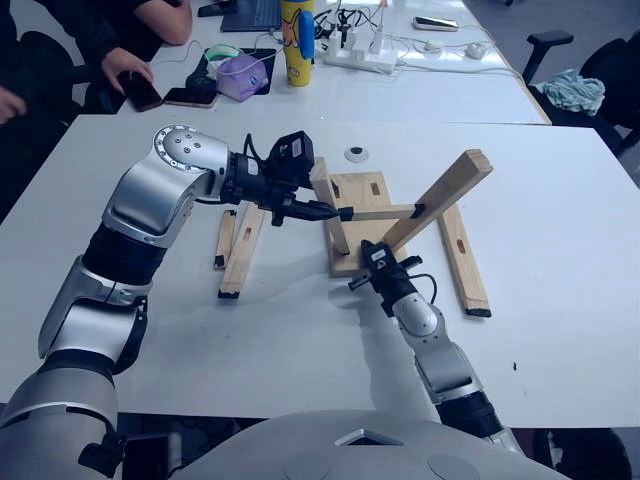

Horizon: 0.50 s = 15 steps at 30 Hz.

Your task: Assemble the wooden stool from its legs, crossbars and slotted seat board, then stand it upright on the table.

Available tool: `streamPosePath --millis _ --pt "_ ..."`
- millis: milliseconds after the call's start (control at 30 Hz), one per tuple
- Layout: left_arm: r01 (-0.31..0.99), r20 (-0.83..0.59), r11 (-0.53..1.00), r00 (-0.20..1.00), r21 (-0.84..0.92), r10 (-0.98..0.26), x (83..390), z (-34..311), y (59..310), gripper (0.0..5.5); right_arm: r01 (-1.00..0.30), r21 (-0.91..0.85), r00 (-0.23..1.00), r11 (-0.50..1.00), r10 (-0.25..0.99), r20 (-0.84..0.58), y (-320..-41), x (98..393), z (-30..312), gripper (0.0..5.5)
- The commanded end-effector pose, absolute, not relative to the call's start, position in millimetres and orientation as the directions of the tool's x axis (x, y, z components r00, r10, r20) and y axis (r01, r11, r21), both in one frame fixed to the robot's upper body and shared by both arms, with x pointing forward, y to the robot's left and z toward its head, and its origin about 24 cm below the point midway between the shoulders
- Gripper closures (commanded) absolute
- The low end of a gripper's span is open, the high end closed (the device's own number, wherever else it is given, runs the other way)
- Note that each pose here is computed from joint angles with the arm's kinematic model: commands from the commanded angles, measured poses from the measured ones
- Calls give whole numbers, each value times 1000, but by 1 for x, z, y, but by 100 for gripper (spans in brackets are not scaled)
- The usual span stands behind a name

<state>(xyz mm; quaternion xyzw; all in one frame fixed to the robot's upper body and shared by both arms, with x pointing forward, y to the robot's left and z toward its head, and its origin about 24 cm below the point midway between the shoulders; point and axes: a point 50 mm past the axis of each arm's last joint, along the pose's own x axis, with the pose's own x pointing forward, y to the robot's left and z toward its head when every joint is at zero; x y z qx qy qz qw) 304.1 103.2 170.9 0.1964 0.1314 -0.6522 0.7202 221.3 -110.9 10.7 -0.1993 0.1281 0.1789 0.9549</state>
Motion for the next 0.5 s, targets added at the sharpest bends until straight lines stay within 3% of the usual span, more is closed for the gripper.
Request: streamPosePath --millis 33,200,300,367,400,500 --pt "989 -530 79 3 -122 -848 283 102 104 343 -552 -160 610 818 265 -747 -121 166 -61 550" --pt "971 -366 236 204 -47 -908 290 120 131 343 -543 -161 607 824 253 -754 -125 168 -61 550" --pt "965 -223 263 252 -21 -942 288 146 135 343 -537 -171 606 826 237 -759 -130 169 -63 550" --pt "955 -142 297 293 -6 -945 280 165 148 300 -543 -181 608 820 235 -759 -132 171 -63 550" --pt "954 -138 301 297 -4 -945 274 169 154 282 -547 -184 608 817 236 -758 -132 173 -63 550" --pt "957 -228 283 262 -62 -938 251 170 172 323 -551 -190 608 812 236 -758 -134 175 -63 550"
